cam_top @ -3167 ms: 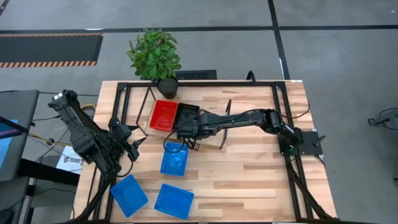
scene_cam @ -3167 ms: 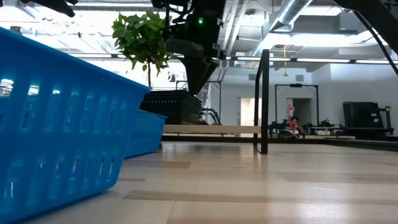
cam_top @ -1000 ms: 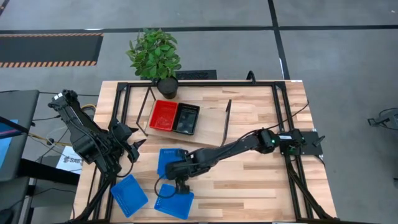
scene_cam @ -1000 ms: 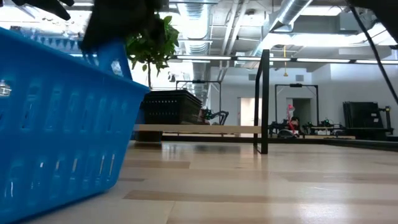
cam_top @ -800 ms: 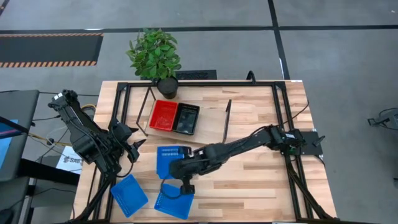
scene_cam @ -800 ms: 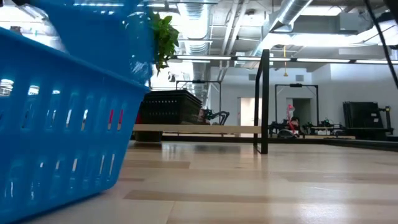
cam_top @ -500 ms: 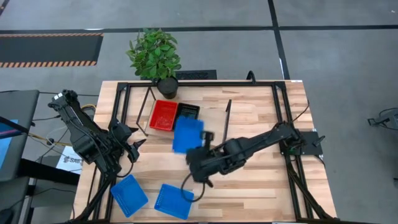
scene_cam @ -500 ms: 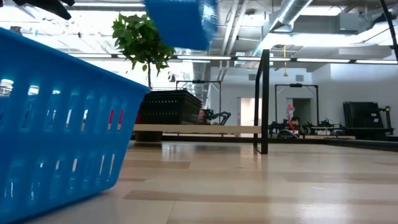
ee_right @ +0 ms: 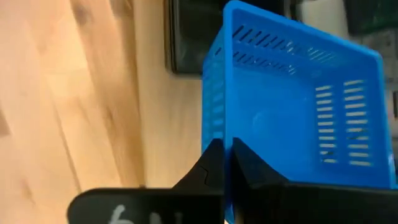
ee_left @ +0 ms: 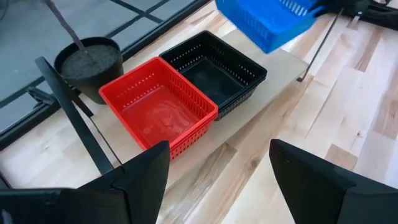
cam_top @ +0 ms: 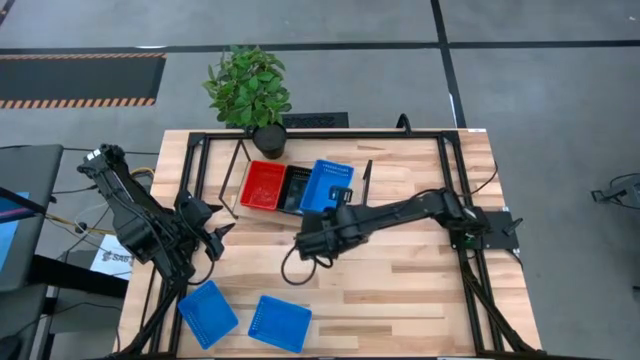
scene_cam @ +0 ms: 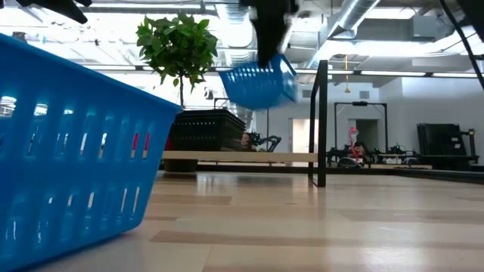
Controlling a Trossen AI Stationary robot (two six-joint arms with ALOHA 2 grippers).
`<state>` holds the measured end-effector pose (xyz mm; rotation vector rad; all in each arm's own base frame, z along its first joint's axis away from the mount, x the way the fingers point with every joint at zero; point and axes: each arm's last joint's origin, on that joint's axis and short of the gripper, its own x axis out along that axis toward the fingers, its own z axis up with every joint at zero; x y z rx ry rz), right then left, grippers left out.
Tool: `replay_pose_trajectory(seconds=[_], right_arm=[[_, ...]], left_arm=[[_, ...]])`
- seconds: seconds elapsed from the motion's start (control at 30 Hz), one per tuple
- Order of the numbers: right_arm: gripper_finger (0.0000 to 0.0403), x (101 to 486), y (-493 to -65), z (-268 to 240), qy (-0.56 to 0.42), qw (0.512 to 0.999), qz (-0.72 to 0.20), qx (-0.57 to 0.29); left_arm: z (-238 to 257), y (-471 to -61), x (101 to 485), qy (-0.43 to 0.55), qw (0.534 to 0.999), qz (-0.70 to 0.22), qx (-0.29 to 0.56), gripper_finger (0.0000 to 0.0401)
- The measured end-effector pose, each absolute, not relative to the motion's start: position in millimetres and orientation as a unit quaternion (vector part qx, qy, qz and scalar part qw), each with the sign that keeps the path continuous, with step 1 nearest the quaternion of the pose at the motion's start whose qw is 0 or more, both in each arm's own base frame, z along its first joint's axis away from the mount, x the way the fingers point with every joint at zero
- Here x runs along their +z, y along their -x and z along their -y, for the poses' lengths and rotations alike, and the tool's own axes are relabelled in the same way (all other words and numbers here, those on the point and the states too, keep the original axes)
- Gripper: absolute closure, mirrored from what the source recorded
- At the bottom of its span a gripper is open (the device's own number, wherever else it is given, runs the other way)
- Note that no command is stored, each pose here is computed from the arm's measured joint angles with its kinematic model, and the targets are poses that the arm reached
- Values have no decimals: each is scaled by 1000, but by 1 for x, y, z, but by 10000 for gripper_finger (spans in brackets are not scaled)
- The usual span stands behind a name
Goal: Stack baskets on shelf by color
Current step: Put the top blue basket on the shelf
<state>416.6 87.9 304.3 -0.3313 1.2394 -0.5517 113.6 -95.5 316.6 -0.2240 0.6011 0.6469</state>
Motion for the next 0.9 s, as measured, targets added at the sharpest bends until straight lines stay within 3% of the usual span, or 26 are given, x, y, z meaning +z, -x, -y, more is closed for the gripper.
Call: replay_pose_trajectory(seconds=[0.13, 0.3, 0.63, 0.9], right_arm=[[393, 287, -416, -80, 157, 744, -592, -266], [393, 311, -395, -83, 151, 758, -575, -268], [388, 266, -384, -75, 150, 762, -581, -244], [388, 239, -371, -62, 118, 801, -542, -225]], left_arm=[[96, -113, 316, 108, 897, -293, 312, 136], [96, -114, 316, 99, 897, -302, 307, 136], [96, -114, 316, 98, 898, -298, 308, 136], [96, -114, 316, 98, 898, -298, 308, 136]])
